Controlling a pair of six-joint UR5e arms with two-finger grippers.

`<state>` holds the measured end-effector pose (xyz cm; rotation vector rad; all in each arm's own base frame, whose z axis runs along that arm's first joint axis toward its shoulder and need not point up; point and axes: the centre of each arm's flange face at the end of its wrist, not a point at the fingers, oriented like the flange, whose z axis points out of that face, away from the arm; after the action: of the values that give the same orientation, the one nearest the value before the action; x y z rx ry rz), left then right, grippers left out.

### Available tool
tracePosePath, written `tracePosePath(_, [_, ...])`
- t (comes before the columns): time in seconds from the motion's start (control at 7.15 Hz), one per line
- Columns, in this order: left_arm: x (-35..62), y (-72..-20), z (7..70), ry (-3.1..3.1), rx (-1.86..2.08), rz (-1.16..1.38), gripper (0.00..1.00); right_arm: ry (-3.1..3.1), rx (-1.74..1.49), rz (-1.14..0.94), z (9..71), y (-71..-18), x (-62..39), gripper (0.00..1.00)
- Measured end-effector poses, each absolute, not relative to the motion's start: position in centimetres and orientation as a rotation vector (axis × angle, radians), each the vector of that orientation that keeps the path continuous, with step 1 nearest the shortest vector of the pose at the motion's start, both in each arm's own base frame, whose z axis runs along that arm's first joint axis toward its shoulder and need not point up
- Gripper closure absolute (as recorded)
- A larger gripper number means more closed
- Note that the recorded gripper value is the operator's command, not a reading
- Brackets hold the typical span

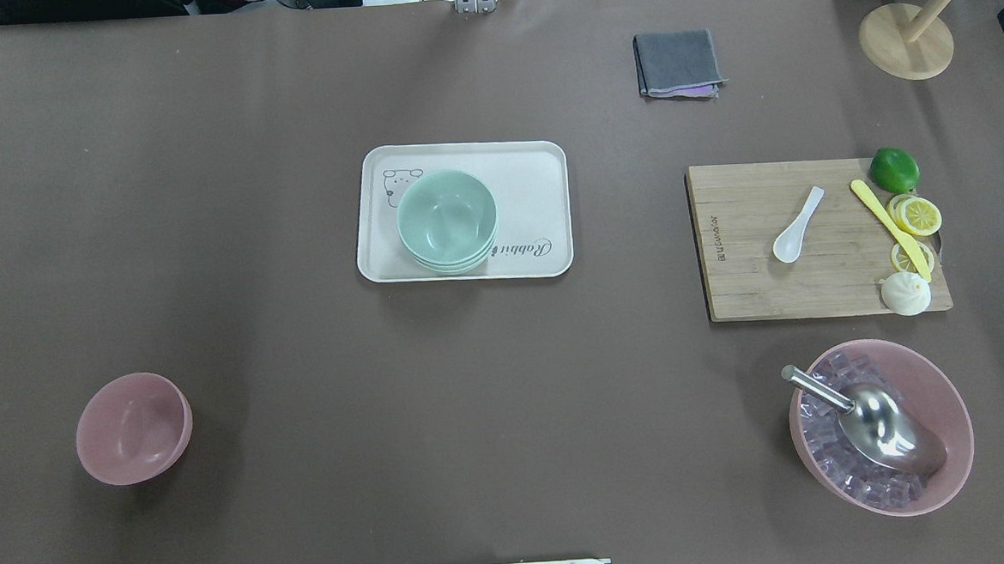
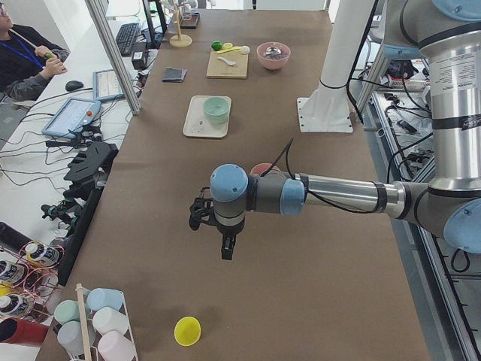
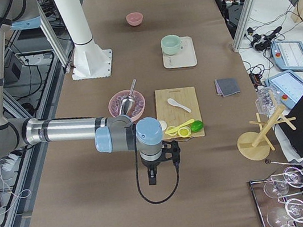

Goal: Stack pink bowl on green and place spoon

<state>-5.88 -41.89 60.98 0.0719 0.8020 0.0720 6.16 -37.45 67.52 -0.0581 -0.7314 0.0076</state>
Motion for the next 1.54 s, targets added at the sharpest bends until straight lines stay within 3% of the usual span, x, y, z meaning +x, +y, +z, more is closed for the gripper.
tracePosePath(1.54, [-5.5,-42.5,58.8,0.803,0.168,0.122,0.01,-0.732,-0.044,0.001,66.7,-37.9,6.1,0.00])
